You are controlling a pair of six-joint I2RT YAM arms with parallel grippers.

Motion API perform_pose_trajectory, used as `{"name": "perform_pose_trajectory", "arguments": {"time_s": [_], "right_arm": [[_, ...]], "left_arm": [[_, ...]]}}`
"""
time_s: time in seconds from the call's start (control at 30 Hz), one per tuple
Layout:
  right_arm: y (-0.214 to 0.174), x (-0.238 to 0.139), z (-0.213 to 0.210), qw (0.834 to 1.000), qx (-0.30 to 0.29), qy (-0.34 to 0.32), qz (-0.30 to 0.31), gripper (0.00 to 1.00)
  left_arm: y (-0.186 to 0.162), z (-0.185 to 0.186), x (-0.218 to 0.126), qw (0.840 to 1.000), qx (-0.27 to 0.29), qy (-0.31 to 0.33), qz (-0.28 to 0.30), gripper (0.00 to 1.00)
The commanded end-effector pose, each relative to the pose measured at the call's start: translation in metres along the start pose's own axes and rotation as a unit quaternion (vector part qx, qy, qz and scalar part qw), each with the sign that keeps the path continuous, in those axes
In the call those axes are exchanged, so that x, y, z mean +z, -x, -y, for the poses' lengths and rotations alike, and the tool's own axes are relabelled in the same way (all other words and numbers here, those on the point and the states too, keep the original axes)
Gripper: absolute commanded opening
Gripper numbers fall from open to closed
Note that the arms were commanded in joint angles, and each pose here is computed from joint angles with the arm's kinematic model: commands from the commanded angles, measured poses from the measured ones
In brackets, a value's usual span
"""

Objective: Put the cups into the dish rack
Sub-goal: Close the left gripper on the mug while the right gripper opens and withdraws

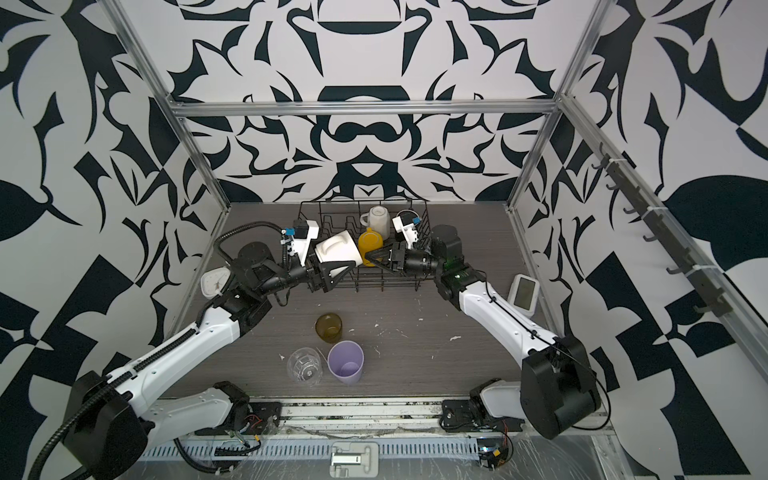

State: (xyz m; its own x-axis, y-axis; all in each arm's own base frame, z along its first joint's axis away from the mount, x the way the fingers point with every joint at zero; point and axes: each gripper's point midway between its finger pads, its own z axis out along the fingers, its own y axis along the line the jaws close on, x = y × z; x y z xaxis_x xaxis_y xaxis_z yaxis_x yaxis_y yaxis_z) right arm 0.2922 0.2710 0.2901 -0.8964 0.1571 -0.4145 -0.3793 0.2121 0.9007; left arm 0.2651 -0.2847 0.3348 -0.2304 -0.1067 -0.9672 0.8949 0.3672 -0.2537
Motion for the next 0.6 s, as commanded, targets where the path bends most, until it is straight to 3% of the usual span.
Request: {"name": "perform_pose_trajectory", "arguments": {"time_s": [0.0,0.27,0.57], "right_arm": [[0.012,-0.017,-0.013,0.998,-0.043,-0.017,0.035,0.49],[0.028,-0.059,0.014,0.984,-0.053,-0.127,0.11,0.61],[0.031,-0.086,0.027,0.966,-0.067,-0.198,0.149,0.67]], "left_arm": [[0.037,0.001,0.001,0.999,0.023,0.018,0.018,0.0],[0.027,-0.031,0.014,0.99,-0.024,0.098,-0.101,0.0],[-0.013,-0.072,0.041,0.961,-0.099,0.15,-0.212,0.0]]}}
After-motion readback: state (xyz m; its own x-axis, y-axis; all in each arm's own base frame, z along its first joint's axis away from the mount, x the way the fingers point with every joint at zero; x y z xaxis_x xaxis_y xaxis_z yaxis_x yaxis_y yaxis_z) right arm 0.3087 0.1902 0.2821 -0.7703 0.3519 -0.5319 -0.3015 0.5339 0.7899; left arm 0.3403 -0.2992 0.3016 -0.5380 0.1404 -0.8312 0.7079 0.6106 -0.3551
